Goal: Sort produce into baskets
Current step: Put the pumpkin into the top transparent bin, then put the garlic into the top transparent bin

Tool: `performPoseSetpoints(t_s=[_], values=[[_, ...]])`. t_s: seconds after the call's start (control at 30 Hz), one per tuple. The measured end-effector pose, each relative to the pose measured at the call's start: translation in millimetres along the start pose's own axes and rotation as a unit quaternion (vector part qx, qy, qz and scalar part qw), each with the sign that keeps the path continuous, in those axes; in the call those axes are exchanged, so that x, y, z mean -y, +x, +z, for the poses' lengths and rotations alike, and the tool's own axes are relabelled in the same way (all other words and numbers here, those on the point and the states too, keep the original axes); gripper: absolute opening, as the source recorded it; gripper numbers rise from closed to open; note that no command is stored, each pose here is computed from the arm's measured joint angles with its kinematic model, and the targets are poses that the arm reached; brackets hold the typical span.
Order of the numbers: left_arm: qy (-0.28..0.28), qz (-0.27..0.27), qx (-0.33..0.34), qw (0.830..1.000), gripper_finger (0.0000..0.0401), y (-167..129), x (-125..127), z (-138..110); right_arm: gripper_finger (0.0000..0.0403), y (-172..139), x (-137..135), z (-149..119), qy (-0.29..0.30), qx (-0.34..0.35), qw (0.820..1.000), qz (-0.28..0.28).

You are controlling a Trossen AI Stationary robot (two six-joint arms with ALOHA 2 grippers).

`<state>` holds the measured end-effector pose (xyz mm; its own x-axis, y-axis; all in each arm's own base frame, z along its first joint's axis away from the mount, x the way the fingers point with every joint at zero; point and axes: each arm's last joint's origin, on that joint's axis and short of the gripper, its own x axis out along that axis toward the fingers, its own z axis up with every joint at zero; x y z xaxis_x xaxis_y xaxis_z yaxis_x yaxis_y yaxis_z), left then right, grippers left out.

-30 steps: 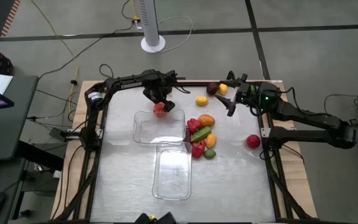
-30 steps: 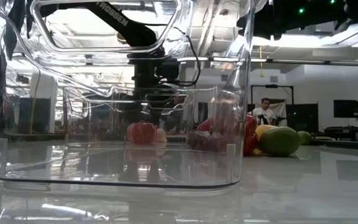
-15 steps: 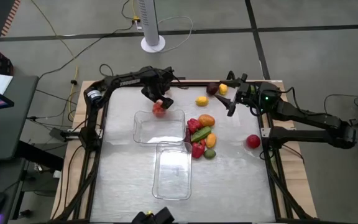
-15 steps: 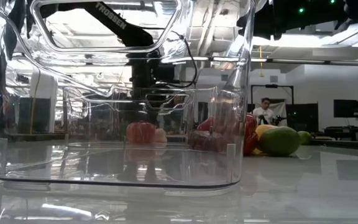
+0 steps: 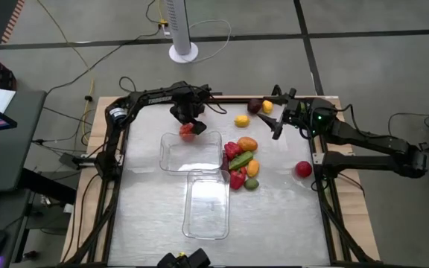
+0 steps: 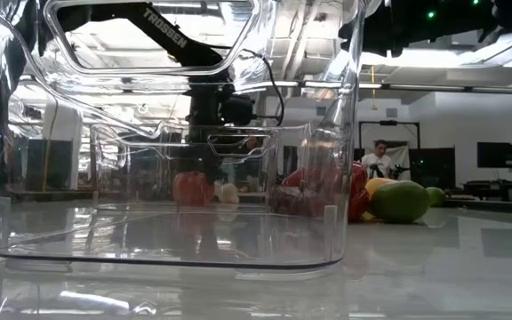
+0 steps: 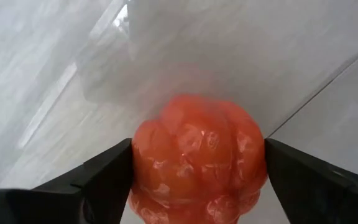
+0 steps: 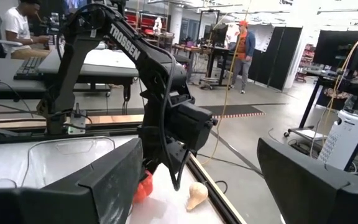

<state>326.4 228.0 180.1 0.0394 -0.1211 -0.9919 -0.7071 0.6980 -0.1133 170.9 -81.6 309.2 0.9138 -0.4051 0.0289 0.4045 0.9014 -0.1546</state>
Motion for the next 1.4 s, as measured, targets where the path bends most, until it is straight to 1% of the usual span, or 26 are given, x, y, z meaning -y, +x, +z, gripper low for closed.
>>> performPoseSetpoints(t_s=[0.17, 0.33, 0.47, 0.6, 0.67, 0.73, 0.8, 0.87, 1.0, 1.13, 1.2, 1.27, 1.4], values=[[0.004, 0.007, -0.006, 1.000, 0.0281, -2.9, -0.1, 0.0, 0.0344, 0.0, 0.0, 0.0, 0.000, 0.000, 1.000, 0.000], [0.026, 0.022, -0.009, 0.999, 0.0275, -11.6, 0.1, 0.7, 0.0336, 0.0, 0.0, 0.1, 0.000, 0.000, 1.000, 0.000], [0.045, 0.031, 0.022, 0.998, 0.0276, -37.2, 2.7, 8.3, 0.0333, 0.0, 0.0, 0.0, 0.000, 0.000, 1.000, 0.000], [0.060, 0.014, 0.084, 0.995, 0.0276, -80.3, 9.8, 17.0, 0.0333, 0.0, 0.1, 0.0, -0.001, 0.000, 1.000, 0.000], [0.083, -0.008, 0.110, 0.990, 0.0276, -103.1, 18.7, 16.6, 0.0333, 0.0, 0.1, 0.0, -0.001, 0.000, 1.000, -0.001], [0.123, -0.044, 0.125, 0.984, 0.0276, -120.8, 34.5, 11.9, 0.0333, 0.0, 0.2, -0.1, -0.002, -0.001, 1.000, -0.001], [0.170, -0.070, 0.126, 0.975, 0.0277, -131.8, 53.0, 3.8, 0.0333, 0.0, 0.6, -0.6, -0.002, -0.003, 1.000, -0.002], [0.209, -0.072, 0.114, 0.969, 0.0282, -132.6, 71.3, -4.7, 0.0333, 0.0, 0.5, -1.3, -0.004, -0.007, 1.000, -0.002], [0.252, -0.026, 0.087, 0.963, 0.0305, -121.1, 103.8, -19.6, 0.0333, 0.0, 0.5, -1.4, -0.005, -0.007, 1.000, -0.002], [0.287, 0.036, 0.069, 0.955, 0.0350, -103.8, 127.2, -30.9, 0.0333, 0.0, 0.6, -1.4, -0.002, -0.007, 1.000, -0.003], [0.294, 0.087, 0.072, 0.949, 0.0372, -98.7, 132.6, -33.7, 0.0333, 0.0, 0.6, -1.2, -0.002, -0.006, 1.000, -0.003], [0.299, 0.119, 0.071, 0.944, 0.0388, -96.1, 132.7, -34.6, 0.0333, 0.0, 0.7, -1.0, 0.001, -0.005, 1.000, -0.004], [0.297, 0.121, 0.079, 0.944, 0.0397, -97.0, 128.8, -31.1, 0.0333, 0.0, 0.7, -0.9, 0.002, -0.004, 1.000, -0.004]])
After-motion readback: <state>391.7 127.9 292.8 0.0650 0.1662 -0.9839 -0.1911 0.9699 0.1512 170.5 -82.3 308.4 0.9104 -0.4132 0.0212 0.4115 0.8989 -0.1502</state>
